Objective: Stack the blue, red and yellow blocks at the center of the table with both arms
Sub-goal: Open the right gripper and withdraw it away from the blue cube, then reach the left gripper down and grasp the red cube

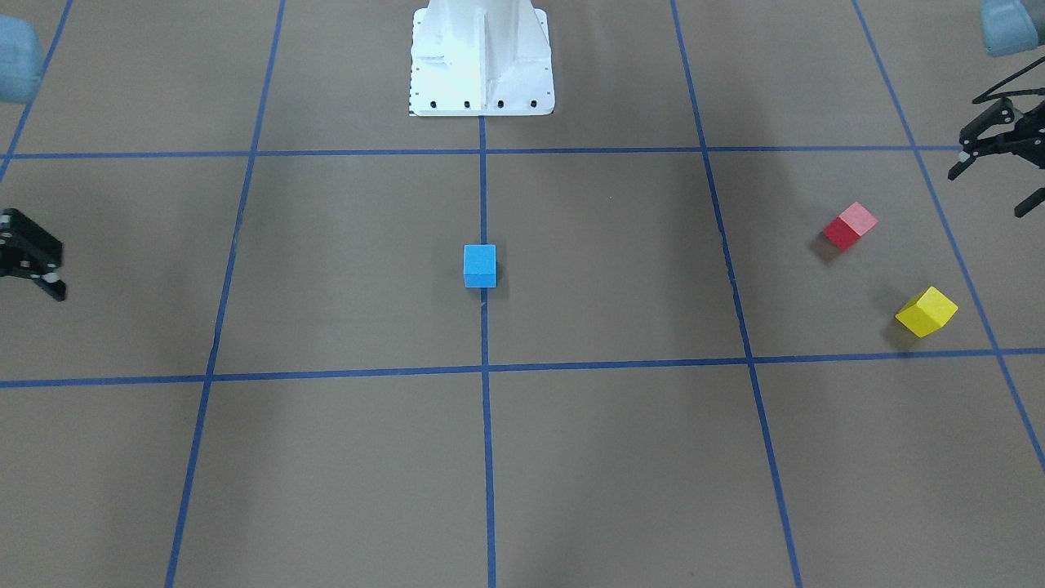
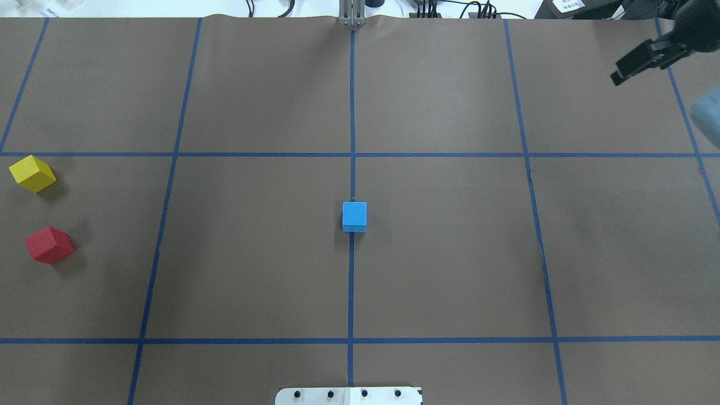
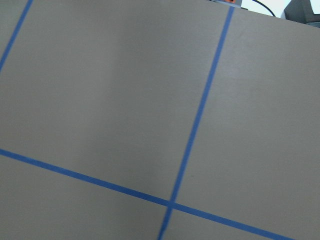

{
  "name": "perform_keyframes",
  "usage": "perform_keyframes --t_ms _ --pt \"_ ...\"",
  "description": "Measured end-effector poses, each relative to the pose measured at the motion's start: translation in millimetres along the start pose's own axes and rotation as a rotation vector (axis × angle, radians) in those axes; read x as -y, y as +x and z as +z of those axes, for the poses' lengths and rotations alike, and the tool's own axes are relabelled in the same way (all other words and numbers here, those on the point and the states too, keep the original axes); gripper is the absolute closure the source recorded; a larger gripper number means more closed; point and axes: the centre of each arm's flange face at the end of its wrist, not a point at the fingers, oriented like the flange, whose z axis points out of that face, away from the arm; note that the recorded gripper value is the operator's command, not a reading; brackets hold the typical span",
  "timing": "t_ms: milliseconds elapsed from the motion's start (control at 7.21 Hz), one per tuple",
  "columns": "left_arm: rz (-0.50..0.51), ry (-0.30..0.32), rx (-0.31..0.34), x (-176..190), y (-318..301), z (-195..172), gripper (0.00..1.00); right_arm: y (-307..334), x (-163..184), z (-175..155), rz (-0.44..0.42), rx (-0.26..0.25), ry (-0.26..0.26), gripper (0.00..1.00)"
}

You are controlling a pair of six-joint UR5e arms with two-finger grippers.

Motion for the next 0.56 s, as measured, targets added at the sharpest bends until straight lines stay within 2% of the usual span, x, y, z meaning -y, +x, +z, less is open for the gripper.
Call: perform_keyframes --t_ms 278,555 --pt "0.030 -0.028 -0.005 -5.9 22.1 29.5 0.00 113.8 -90.8 -15.4 -0.029 -0.011 -0.027 0.00" --pt "0.044 -0.035 0.016 -16.2 45.4 70.4 0.00 174.3 -168.4 -20.1 0.017 -0.030 -0.051 0.00"
